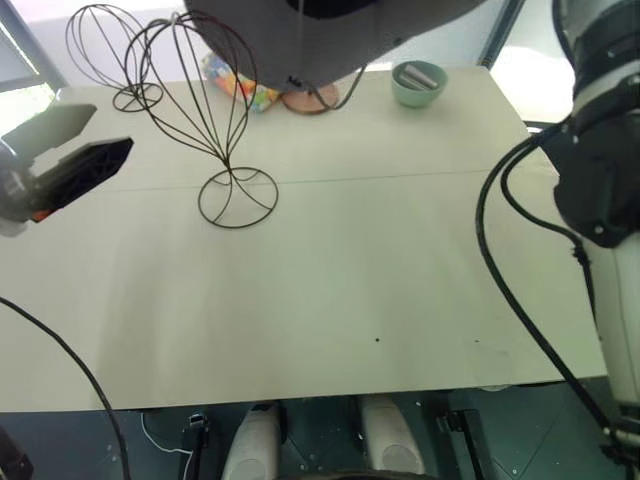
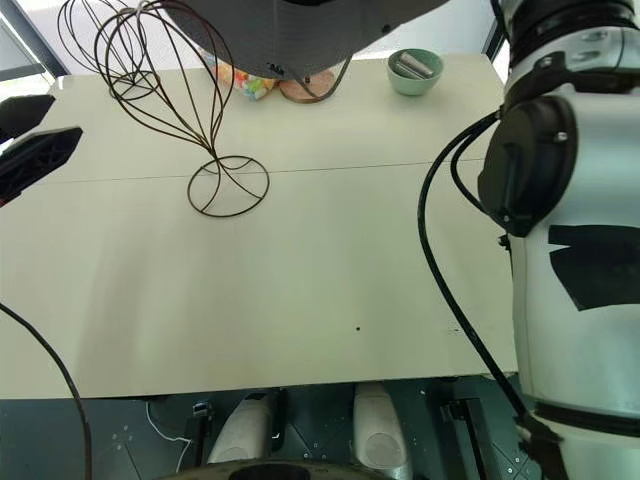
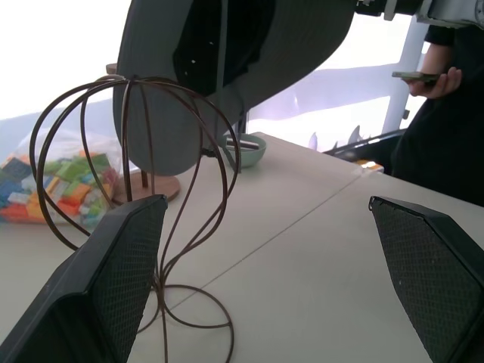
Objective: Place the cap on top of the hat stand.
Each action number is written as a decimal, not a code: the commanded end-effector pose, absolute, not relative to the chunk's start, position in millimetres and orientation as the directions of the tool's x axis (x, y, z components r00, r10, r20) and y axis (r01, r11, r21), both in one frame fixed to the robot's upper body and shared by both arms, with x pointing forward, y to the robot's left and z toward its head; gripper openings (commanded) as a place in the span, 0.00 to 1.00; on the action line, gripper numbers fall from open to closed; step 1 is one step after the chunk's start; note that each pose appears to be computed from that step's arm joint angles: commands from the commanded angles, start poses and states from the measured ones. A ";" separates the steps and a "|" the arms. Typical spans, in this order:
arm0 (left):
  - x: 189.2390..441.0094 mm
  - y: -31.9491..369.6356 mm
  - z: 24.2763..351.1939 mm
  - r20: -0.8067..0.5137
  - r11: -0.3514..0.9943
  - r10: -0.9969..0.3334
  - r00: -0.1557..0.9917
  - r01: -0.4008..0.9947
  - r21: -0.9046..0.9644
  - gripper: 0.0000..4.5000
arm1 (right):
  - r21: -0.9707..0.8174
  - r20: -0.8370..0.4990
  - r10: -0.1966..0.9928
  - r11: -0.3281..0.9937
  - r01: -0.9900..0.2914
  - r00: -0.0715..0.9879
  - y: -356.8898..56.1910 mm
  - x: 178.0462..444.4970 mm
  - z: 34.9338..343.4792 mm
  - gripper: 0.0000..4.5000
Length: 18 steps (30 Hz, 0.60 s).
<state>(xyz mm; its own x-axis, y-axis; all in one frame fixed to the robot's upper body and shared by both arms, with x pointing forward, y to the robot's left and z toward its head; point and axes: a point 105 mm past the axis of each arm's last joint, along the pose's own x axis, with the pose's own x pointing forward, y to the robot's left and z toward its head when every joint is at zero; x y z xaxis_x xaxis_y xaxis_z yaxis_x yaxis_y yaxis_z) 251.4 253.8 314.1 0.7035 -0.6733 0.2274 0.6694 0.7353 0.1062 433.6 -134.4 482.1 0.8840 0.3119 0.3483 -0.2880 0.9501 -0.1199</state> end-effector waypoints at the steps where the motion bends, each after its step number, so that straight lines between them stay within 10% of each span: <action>1: 238.9 256.6 327.3 0.273 0.750 -0.658 0.702 0.644 0.150 1.00 | -0.113 0.485 0.327 0.943 -0.312 0.811 -122.8 409.8 524.6 0.01; 18: 230.9 258.2 324.6 0.269 0.778 -0.626 0.732 0.612 0.146 1.00 | -0.076 0.512 0.210 0.977 -0.200 0.833 -133.4 417.7 519.7 0.01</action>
